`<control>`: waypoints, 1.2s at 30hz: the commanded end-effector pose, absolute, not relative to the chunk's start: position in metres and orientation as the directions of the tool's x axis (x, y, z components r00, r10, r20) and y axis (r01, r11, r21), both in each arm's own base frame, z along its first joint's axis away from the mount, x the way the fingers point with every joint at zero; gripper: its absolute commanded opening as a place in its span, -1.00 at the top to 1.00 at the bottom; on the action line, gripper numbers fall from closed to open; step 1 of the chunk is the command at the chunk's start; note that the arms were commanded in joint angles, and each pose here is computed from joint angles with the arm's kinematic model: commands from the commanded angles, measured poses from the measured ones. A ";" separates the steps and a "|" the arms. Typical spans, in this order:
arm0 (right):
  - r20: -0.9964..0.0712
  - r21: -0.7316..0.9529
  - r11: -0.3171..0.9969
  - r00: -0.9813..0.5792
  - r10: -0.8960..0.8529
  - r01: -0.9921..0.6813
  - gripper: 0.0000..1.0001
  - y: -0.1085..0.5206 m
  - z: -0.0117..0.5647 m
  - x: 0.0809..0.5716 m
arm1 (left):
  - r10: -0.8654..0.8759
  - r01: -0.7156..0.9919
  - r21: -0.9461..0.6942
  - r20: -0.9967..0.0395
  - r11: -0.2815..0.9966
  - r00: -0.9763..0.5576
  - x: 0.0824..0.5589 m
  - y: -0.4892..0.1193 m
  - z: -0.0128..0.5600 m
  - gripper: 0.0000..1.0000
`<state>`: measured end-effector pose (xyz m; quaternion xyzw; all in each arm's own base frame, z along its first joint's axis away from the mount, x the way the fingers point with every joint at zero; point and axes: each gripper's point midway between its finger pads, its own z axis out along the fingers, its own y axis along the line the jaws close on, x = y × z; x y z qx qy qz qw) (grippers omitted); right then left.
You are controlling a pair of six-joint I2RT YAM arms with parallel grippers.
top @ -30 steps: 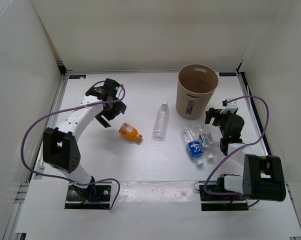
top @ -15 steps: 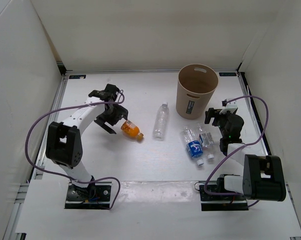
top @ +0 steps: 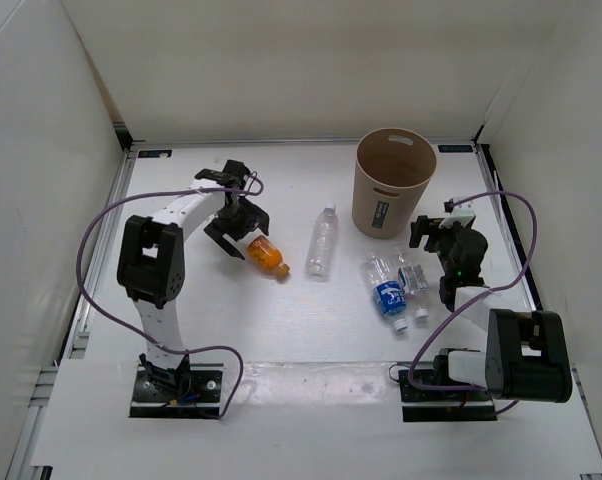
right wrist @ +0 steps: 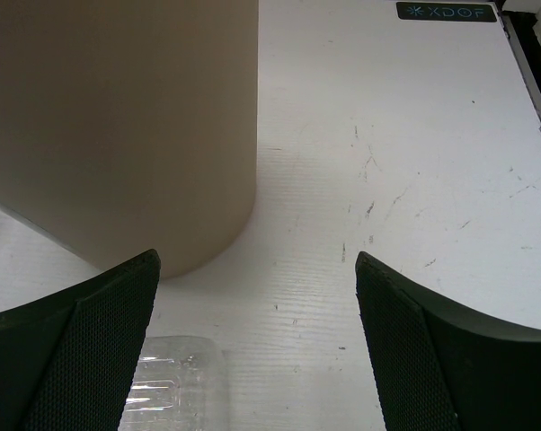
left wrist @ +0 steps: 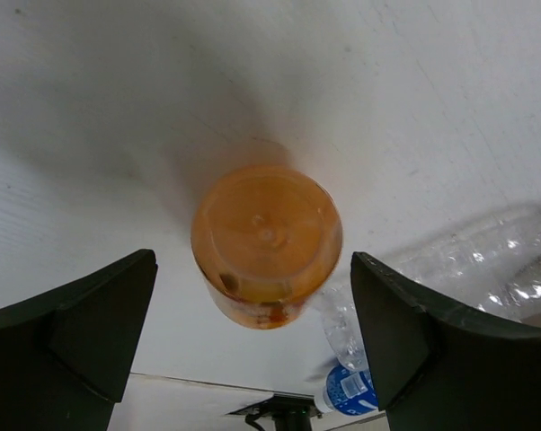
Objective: Put the plastic bottles in the bin
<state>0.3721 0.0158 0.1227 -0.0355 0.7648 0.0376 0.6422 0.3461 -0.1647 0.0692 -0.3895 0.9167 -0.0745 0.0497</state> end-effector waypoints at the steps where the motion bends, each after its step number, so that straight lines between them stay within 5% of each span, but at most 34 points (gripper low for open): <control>1: -0.992 0.005 0.996 -0.125 -0.007 -0.093 -0.81 0.015 0.140 0.380 | -0.679 -0.668 -0.172 -0.009 0.724 -0.734 0.345 -0.172 0.067 -0.99; 36: -0.992 0.004 0.996 -0.128 -0.007 -0.090 -0.81 0.015 0.140 0.381 | -0.596 -0.603 -0.238 0.110 0.761 -0.795 0.351 -0.218 0.047 -0.92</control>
